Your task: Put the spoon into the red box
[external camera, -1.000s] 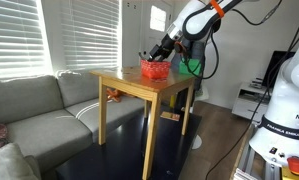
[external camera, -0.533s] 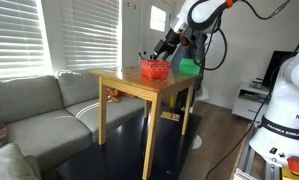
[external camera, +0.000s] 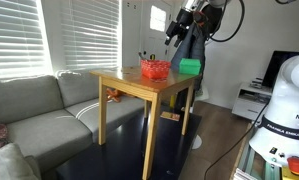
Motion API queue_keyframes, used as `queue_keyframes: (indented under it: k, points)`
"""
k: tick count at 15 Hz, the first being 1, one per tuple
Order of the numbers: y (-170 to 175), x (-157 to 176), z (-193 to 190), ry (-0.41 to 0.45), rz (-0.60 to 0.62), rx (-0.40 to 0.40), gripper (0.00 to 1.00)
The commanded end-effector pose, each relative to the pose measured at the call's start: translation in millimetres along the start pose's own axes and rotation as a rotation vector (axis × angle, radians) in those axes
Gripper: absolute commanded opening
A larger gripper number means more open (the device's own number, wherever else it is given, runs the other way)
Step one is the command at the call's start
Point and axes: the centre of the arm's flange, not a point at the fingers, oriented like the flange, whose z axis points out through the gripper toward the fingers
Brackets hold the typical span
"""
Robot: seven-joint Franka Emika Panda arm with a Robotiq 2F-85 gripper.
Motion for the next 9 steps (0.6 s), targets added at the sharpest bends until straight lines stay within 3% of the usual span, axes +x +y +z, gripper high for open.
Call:
queue_keyframes:
  k: [1,2,3,9]
  points:
    - [11,-8,-40,-0.071,-0.019,-0.006,1.0]
    - [17,-10,-42,-0.101,-0.052,-0.031,1.0]
    - [7,-7,-29,-0.064,-0.014,-0.013,1.0]
    - [13,-10,-35,-0.089,-0.032,-0.018,1.0]
